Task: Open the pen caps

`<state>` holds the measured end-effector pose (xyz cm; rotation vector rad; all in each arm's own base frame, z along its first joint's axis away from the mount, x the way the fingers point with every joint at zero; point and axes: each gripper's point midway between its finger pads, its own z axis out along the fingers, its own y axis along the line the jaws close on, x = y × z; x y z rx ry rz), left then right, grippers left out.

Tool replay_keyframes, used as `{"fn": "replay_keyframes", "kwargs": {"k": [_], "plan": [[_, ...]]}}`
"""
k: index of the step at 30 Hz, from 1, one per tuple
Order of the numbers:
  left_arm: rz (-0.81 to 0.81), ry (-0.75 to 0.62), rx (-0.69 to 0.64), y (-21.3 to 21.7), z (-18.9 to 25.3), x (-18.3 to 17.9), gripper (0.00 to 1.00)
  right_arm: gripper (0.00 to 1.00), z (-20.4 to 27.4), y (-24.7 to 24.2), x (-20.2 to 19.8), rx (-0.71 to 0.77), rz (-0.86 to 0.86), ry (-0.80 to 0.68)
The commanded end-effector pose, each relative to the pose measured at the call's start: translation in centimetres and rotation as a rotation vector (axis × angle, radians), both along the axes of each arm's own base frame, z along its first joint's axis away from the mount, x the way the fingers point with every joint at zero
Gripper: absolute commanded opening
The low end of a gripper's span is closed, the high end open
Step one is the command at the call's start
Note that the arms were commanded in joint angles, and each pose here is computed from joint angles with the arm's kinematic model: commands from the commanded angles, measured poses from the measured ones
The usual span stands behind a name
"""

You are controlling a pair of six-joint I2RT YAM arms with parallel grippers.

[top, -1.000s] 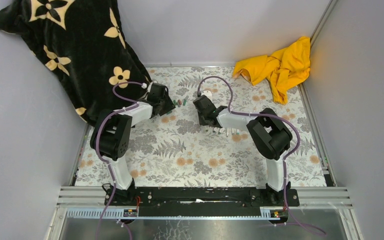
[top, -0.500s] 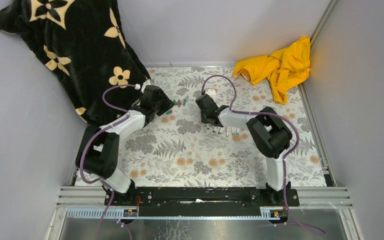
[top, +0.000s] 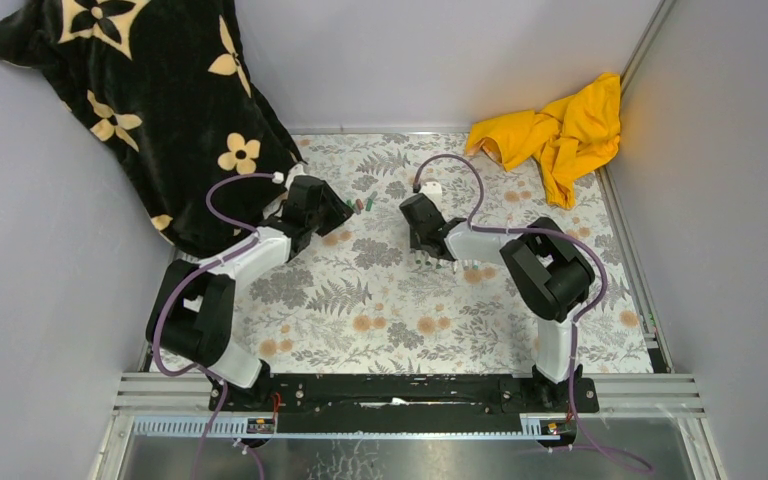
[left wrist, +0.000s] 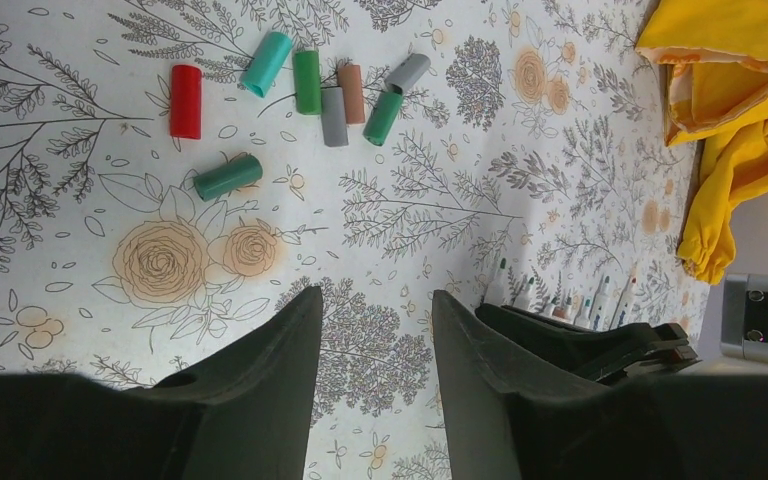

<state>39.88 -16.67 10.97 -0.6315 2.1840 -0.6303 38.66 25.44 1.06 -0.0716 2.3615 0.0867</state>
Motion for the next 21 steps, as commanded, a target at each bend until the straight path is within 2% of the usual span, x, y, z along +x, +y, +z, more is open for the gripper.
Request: {"fn": "replay_keyframes", "kwargs": {"k": [1,6,9,10,12,13,15,17,18,21], "plan": [[0.014,-0.082,-0.015,-0.1,2.2,0.5,0.51,0.34,-1.7,-3.7,-2.5,-0.11,-0.043,0.082],[0.033,-0.12,0.016,0.6,4.0,0.6,0.55,0.45,2.5,-3.4,-1.3,-0.105,0.009,-0.008],[0.05,-0.154,0.042,1.3,5.7,0.6,0.76,0.53,6.0,-2.9,-0.5,-0.092,0.05,-0.084],[0.054,-0.151,0.057,1.5,6.0,0.5,0.8,0.56,7.2,-2.9,-0.2,-0.093,0.062,-0.107],[0.059,-0.172,0.076,1.9,7.0,0.4,0.85,0.69,9.4,-3.0,0.1,-0.097,0.074,-0.151],[0.064,-0.184,0.084,2.1,7.6,0.3,0.87,0.74,10.4,-3.0,0.2,-0.098,0.081,-0.167],[0.072,-0.212,0.099,2.6,8.8,0.1,0.88,0.76,12.0,-3.2,0.4,-0.106,0.09,-0.187],[0.078,-0.235,0.113,3.0,9.7,-0.2,0.92,0.87,13.4,-3.6,0.4,-0.113,0.091,-0.21],[0.079,-0.247,0.12,3.2,10.3,-0.3,0.95,0.98,14.1,-3.8,0.3,-0.11,0.095,-0.225],[0.092,-0.272,0.15,4.0,11.4,-0.9,0.99,1.0,15.4,-4.5,-0.4,-0.107,0.102,-0.247]]}}
